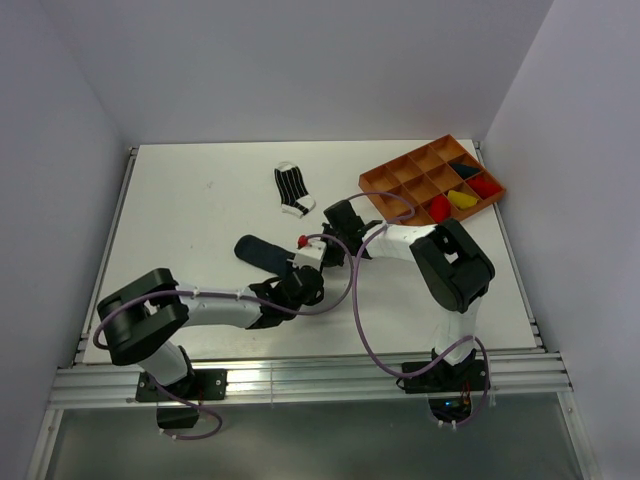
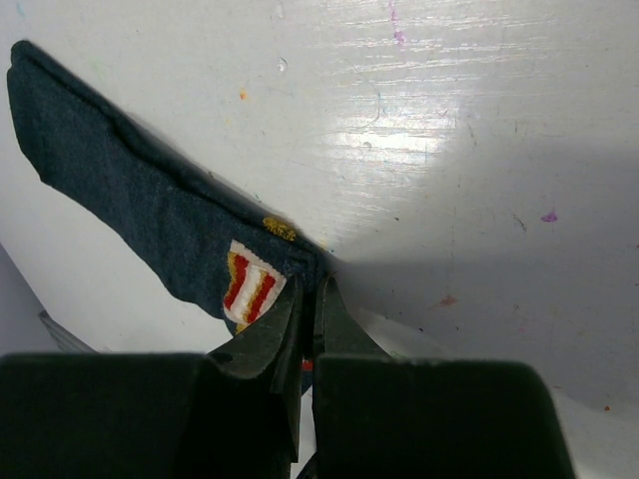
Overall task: Roll the socks
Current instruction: Roll the sock at the center of the board.
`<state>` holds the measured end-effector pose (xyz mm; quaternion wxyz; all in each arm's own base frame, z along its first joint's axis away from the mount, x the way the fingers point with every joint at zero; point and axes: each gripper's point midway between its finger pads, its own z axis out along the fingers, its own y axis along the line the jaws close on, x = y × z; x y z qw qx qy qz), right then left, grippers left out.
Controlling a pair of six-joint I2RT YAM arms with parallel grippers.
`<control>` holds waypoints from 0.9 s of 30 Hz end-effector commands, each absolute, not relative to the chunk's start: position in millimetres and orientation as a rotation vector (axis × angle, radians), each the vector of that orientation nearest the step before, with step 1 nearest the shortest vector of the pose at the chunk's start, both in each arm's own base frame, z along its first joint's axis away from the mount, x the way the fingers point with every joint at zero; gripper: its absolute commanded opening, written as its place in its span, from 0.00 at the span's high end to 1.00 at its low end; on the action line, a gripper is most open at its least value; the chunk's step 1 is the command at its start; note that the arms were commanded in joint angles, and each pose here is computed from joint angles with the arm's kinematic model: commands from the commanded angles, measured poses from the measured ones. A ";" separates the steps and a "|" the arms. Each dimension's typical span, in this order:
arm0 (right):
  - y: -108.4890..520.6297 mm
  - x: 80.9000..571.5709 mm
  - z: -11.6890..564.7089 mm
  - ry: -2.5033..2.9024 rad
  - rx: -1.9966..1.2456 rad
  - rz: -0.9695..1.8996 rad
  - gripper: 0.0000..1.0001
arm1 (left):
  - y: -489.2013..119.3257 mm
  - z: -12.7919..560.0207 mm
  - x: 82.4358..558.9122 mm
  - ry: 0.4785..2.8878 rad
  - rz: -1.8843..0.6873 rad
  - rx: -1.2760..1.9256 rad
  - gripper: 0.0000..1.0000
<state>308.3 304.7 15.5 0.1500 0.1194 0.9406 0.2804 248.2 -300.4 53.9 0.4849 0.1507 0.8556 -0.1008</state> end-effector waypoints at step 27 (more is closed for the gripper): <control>297.9 297.6 2.8 2.769 0.341 0.743 1.00 | -301.4 40.5 270.2 2.131 -0.135 0.321 0.61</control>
